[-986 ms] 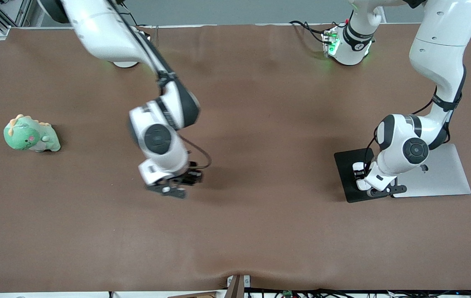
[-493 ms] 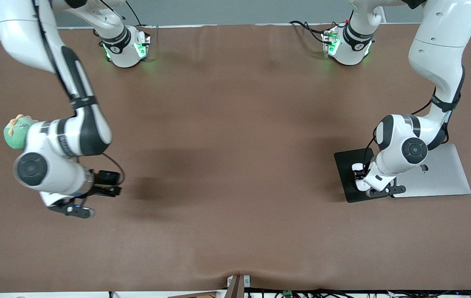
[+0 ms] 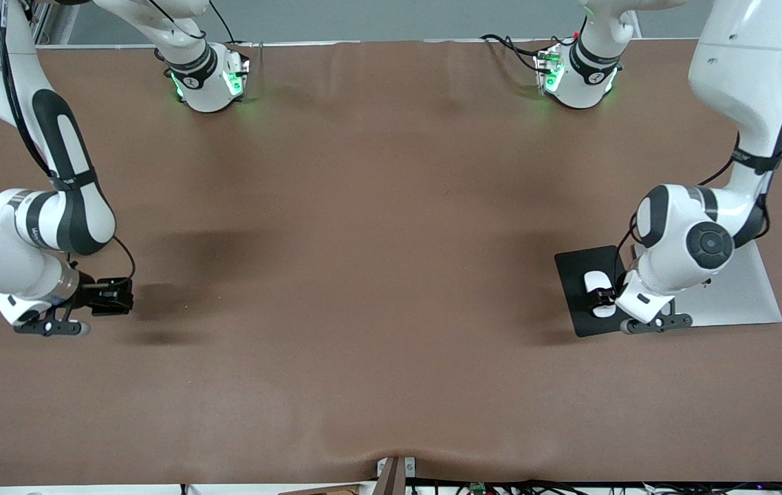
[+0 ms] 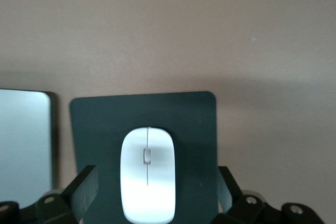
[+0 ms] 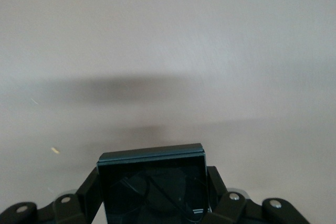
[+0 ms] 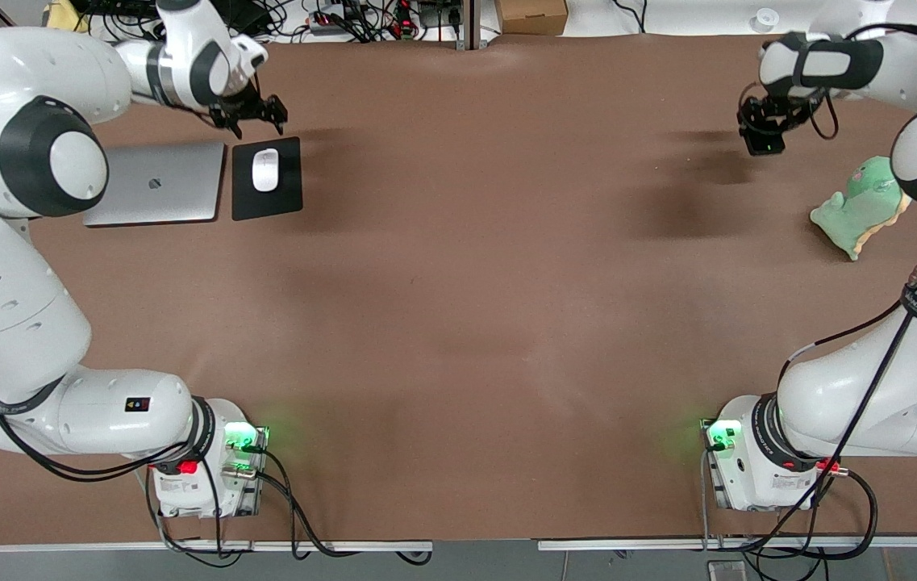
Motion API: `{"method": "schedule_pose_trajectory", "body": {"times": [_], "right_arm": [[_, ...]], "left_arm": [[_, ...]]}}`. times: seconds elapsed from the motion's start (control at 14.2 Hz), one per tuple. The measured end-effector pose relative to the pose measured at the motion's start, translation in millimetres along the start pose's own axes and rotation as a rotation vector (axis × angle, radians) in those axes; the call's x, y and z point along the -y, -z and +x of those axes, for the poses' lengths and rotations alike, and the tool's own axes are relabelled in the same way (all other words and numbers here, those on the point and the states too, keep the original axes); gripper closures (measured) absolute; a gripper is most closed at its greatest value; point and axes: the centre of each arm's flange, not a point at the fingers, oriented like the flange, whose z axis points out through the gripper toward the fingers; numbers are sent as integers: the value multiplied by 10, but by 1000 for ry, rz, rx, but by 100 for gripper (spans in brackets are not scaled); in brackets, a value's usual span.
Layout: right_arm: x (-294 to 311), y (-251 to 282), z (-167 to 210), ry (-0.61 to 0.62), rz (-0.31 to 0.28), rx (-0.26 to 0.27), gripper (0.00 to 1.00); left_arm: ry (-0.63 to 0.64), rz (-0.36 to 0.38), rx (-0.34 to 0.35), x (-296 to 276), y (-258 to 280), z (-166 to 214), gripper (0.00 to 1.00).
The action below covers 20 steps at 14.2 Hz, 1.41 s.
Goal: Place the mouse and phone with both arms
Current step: 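Open the left gripper and lift while the right gripper lowers the phone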
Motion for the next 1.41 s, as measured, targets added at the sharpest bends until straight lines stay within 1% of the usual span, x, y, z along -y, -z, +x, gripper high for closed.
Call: {"method": "schedule_pose_trajectory", "body": {"times": [0.07, 0.21, 0.42, 0.56, 0.77, 0.99, 1.06, 1.13, 1.2, 1.27, 1.41], "right_arm": [[-44, -83, -150, -8, 3, 16, 18], [-116, -229, -414, -23, 9, 44, 18], [-195, -465, -687, -22, 10, 40, 18], [-260, -583, -822, -6, 12, 43, 18], [-328, -610, -865, -5, 14, 47, 18], [-320, -635, -890, -4, 16, 53, 18], [-313, -644, -900, -4, 17, 57, 13], [-302, -644, -897, -2, 17, 57, 5], [-283, -638, -889, 2, 18, 55, 0], [-252, -623, -872, 7, 19, 51, 0], [-152, -493, -782, 28, 17, 27, 0]], "left_arm": [[-1, 4, 0, -20, 266, 53, 0], [1, 8, -26, -21, 813, 111, 0], [-6, 11, -74, 11, 1482, 65, 0], [-17, 19, -78, 42, 1894, -20, 0], [-31, 40, -41, 89, 2555, -220, 0], [-45, 49, -32, 125, 3043, -430, 0], [-44, 48, -32, 132, 3149, -492, 0], [-43, 47, -33, 139, 3239, -549, 0], [-43, 48, -31, 146, 3307, -599, 0], [-42, 50, -26, 152, 3363, -647, 0], [-41, 53, -17, 164, 3475, -744, 0]]}}
